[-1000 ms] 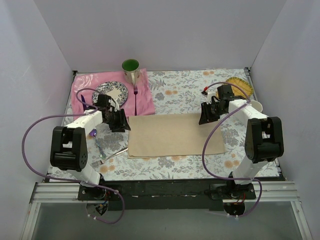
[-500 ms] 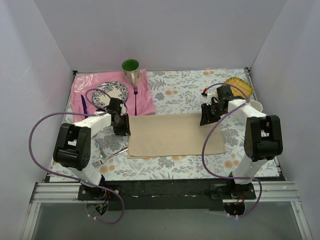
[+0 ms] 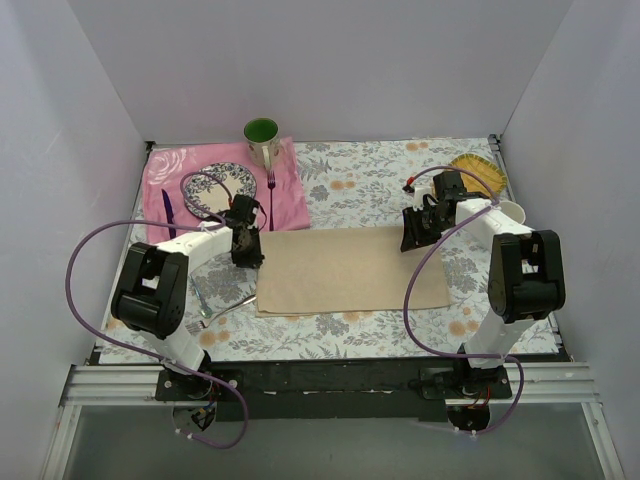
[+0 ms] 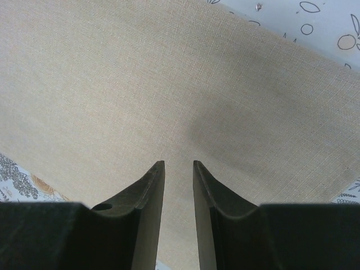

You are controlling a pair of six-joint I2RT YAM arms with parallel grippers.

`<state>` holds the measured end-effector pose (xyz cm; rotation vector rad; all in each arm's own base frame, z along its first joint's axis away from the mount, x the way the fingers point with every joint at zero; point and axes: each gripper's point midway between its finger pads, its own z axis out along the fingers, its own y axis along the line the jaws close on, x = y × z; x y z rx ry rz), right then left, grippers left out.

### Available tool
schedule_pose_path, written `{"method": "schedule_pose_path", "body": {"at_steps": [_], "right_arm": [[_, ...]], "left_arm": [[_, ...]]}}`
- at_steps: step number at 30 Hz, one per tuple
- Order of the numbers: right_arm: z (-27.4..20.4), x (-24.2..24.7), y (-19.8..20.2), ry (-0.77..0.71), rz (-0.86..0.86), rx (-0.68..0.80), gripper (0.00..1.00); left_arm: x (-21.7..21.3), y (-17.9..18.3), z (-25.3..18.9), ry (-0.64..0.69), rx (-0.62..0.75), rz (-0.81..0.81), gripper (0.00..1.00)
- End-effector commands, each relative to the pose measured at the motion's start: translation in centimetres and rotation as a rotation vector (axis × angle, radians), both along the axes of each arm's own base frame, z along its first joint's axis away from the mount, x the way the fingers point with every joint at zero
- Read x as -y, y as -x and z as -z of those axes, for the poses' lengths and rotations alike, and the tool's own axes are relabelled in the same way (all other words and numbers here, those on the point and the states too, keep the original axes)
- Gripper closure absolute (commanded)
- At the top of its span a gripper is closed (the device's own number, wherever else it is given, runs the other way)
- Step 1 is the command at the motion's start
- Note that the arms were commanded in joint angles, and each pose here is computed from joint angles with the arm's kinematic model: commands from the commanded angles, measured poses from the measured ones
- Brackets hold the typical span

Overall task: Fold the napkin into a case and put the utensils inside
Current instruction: Pick up the rectangle-folded napkin at the center of the board.

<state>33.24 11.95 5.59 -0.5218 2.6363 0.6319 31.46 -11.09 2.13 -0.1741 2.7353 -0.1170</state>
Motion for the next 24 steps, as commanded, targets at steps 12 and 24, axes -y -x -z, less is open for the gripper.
{"method": "schedule_pose_path", "body": {"at_steps": [12,24], "right_arm": [[0.7,0.3,0.5,0.007,-0.004,-0.029,0.64],[0.6,0.3,0.4,0.006,-0.004,-0.028,0.64]], "left_arm": [[1.7,-0.8,-2.5,0.032,0.088,0.01,0.79],[0.9,-0.9,-3.4,0.004,0.105,-0.045,0.75]]}}
